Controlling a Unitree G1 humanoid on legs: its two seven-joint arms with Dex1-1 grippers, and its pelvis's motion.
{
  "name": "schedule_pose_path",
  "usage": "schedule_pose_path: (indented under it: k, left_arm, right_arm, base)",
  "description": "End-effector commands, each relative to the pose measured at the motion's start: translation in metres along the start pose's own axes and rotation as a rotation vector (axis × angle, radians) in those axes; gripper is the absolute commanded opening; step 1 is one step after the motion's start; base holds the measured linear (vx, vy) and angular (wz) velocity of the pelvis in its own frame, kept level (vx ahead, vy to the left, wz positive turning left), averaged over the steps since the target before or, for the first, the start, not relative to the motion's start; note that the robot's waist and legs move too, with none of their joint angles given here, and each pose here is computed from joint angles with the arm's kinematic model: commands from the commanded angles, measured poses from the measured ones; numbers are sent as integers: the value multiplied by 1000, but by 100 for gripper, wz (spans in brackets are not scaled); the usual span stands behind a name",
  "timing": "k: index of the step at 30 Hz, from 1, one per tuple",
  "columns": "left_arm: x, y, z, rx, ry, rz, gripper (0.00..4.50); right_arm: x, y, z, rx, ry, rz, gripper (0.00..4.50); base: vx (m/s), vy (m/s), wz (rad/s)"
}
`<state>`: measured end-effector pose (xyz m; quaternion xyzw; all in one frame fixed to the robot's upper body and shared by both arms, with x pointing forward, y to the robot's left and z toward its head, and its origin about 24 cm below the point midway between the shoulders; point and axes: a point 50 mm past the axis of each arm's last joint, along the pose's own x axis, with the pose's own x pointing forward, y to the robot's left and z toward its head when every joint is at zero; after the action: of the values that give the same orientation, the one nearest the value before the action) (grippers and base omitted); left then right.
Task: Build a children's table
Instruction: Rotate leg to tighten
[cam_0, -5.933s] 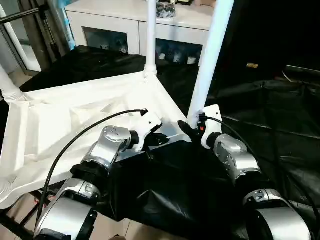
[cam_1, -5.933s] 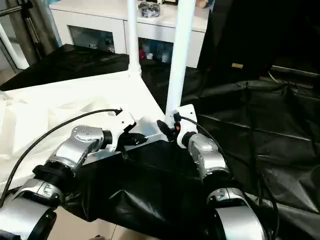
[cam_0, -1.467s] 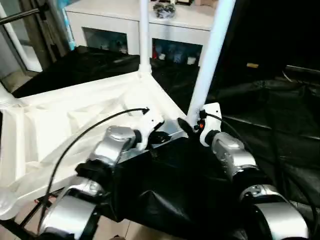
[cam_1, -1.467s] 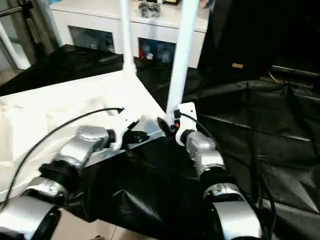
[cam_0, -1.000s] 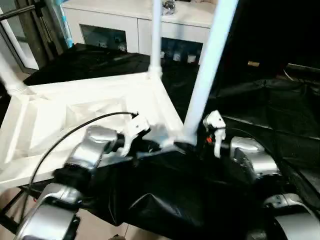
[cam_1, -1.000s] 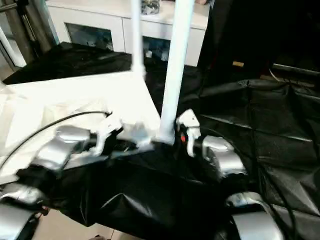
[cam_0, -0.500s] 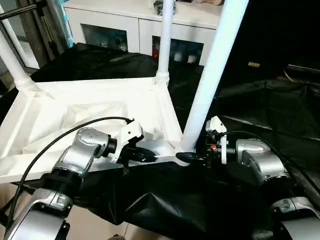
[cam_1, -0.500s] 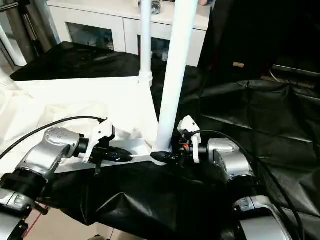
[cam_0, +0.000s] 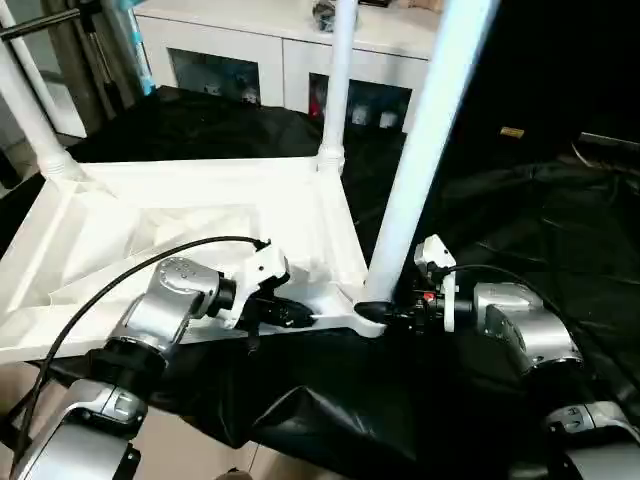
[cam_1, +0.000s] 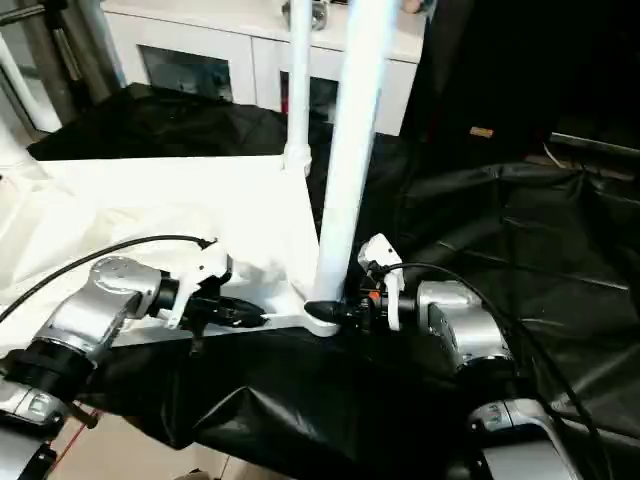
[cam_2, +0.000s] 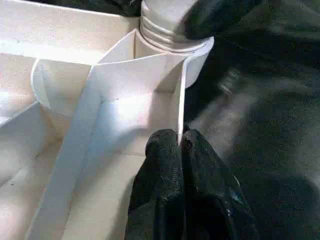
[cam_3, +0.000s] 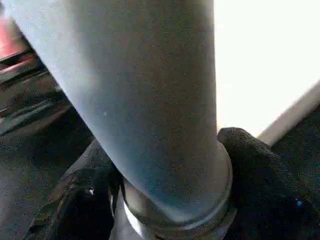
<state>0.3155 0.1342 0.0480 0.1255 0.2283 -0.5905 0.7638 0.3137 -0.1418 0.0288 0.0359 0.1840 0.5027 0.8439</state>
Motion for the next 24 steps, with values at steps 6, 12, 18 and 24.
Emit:
schedule_pose_path:
  k: [6, 12, 18, 24]
  left_arm:
    - [41, 9, 42, 19, -124, 196, 0]
    - [56, 13, 58, -20, -166, 306, 0]
    - [56, 12, 56, -7, -165, 278, 0]
    - [47, 7, 46, 30, -149, 173, 0]
  right_arm:
    - [43, 0, -20, 185, 13, -340, 267]
    - [65, 1, -19, 261, 11, -506, 267]
    - [67, 2, -12, 245, -26, -466, 337]
    - [56, -2, -9, 84, 10, -356, 380]
  base:
    - [0, 0, 0]
    - [0, 0, 0]
    - [0, 0, 0]
    - [0, 0, 0]
